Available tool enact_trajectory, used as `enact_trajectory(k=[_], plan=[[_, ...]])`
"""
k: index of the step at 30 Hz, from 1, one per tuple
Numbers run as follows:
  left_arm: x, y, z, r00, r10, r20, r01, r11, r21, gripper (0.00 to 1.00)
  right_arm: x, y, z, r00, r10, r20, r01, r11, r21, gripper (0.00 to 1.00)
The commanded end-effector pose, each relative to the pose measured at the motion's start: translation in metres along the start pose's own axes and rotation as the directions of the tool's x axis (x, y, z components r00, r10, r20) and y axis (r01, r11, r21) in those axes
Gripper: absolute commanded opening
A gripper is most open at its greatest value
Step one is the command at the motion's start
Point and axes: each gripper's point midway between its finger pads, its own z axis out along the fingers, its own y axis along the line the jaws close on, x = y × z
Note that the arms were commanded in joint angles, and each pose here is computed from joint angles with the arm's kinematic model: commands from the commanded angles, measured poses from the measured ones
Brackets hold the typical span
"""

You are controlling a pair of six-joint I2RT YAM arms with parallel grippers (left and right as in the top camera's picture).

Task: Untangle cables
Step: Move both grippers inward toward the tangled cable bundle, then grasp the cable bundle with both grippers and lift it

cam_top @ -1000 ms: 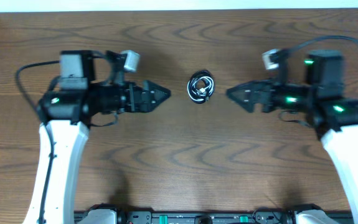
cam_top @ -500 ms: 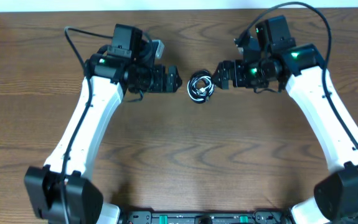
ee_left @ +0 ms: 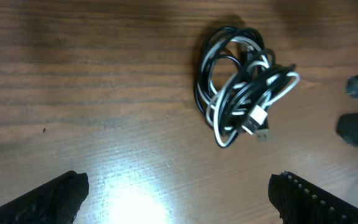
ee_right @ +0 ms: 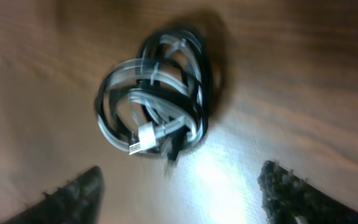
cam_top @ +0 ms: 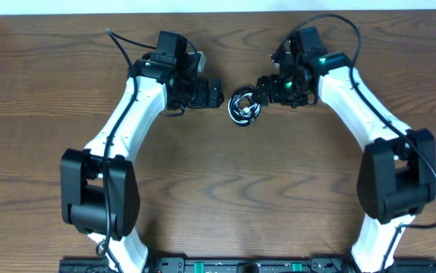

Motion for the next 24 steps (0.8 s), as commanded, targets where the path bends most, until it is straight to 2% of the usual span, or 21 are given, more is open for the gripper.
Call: enact_trajectory(k=[1, 2, 10, 13, 14, 21, 22, 24], plan=[[-0.005, 0.002, 0.006, 1.000, -0.005, 0.003, 0.005, 1.000, -0.006, 0.98, -0.005, 0.008, 0.020, 1.000, -0.015, 0.000, 0.015, 0.999, -0.036, 0.64], [-0.005, 0.003, 0.008, 1.000, -0.007, -0.002, 0.007, 1.000, -0.007, 0.98, -0.006, 0.008, 0.024, 1.000, -0.007, -0.001, 0.007, 0.999, -0.037, 0.58], [-0.002, 0.006, 0.014, 1.000, -0.013, -0.018, 0.013, 1.000, -0.010, 0.98, 0.001, 0.007, 0.057, 0.999, -0.016, -0.032, 0.015, 0.999, -0.036, 0.56], [-0.002, 0.006, 0.014, 1.000, -0.013, -0.018, 0.013, 1.000, -0.010, 0.98, 0.000, 0.006, 0.063, 0.999, -0.026, -0.025, 0.026, 0.999, -0.022, 0.50], [-0.002, 0.006, 0.014, 1.000, -0.013, -0.018, 0.013, 1.000, -0.011, 0.98, -0.002, 0.004, 0.063, 0.999, -0.028, -0.017, 0.028, 1.000, -0.008, 0.40], [-0.002, 0.006, 0.014, 1.000, -0.013, -0.019, 0.013, 1.000, -0.011, 0.98, -0.006, 0.004, 0.063, 0.999, -0.033, 0.000, 0.033, 0.999, -0.006, 0.05], [-0.001, 0.006, 0.014, 1.000, -0.014, -0.019, 0.014, 1.000, -0.011, 0.98, -0.005, 0.005, 0.063, 0.999, -0.033, -0.005, 0.033, 0.999, -0.016, 0.02], [0.000, 0.006, 0.014, 1.000, -0.015, -0.022, 0.015, 1.000, -0.011, 0.98, -0.003, 0.011, 0.063, 0.999, -0.034, -0.015, 0.033, 0.998, -0.047, 0.01]])
